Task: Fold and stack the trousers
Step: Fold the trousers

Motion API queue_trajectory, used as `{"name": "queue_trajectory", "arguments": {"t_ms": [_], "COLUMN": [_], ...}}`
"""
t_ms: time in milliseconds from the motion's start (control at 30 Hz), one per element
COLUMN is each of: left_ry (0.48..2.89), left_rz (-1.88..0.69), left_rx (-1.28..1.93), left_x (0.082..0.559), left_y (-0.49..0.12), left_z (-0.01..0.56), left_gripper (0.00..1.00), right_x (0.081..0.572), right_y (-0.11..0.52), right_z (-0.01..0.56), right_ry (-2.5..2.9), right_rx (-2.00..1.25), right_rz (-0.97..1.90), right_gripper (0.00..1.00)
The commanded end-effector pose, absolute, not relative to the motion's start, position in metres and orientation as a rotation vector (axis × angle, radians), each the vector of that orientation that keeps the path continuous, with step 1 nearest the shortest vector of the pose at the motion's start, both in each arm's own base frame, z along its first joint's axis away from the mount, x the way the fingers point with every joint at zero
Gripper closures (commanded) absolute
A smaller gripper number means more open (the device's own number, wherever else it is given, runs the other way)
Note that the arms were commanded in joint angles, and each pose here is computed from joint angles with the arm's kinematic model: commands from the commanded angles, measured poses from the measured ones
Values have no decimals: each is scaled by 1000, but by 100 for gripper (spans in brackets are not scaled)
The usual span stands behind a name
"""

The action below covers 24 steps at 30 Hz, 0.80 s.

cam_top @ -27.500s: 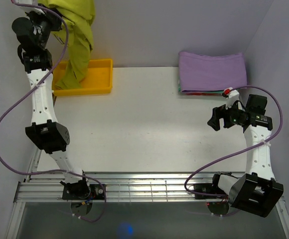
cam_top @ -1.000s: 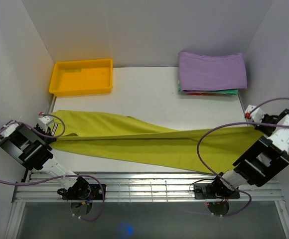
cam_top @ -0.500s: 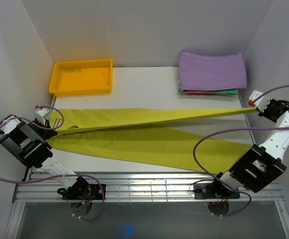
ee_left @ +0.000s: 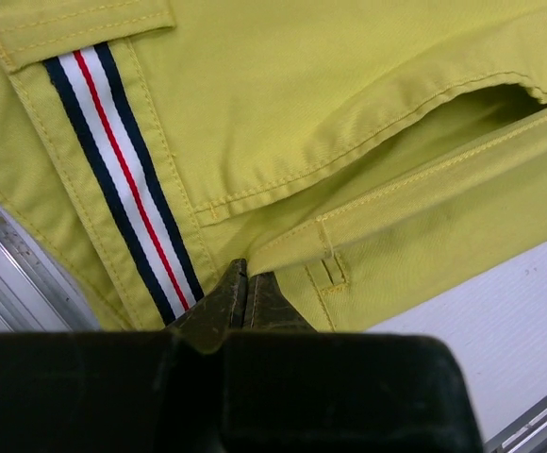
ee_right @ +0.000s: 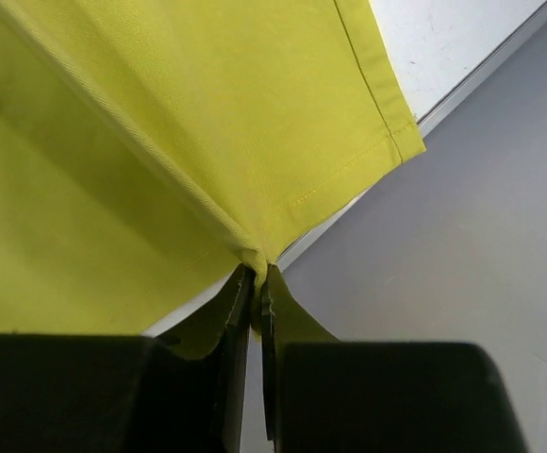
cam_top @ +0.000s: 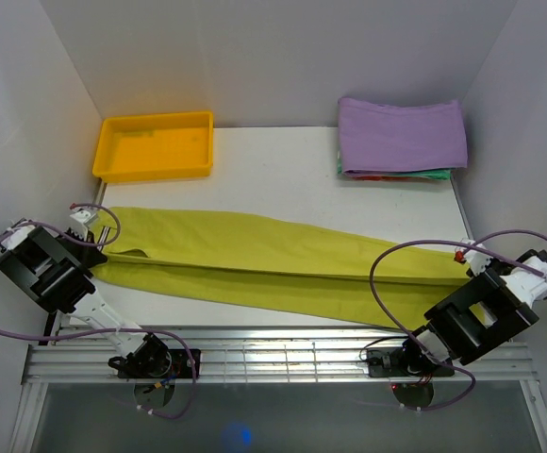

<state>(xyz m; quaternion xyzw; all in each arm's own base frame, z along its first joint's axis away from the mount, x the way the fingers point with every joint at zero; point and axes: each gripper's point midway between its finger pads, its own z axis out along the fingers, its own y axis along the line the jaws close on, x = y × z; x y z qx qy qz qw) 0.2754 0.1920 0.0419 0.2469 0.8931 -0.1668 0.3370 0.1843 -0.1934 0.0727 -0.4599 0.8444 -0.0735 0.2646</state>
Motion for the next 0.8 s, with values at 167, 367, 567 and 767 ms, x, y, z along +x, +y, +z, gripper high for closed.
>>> {"name": "queue_trajectory", "arguments": {"t_ms": [167,367,567,767], "left_ry": [2192,2217,2326,2421], "left_rz": [-90,-38,-19,-14], "left_rx": [812,909,924,900], "left_x": [307,289,270,261], "left_y": [247,250,255,267], "left_z": [107,94,43,10], "left_gripper": [100,100,100,100], "right_x": [199,158,119,108], "right_y": [-249,-228,-206,-194], "right_z": [154,115,54,7], "right_ry": [2102,2095,2109,2103], "right_rx": [-1567,-1713,-1879,-1971], "right_rz": [-562,-488,-435,-455], "right_gripper": [92,92,92,92]}}
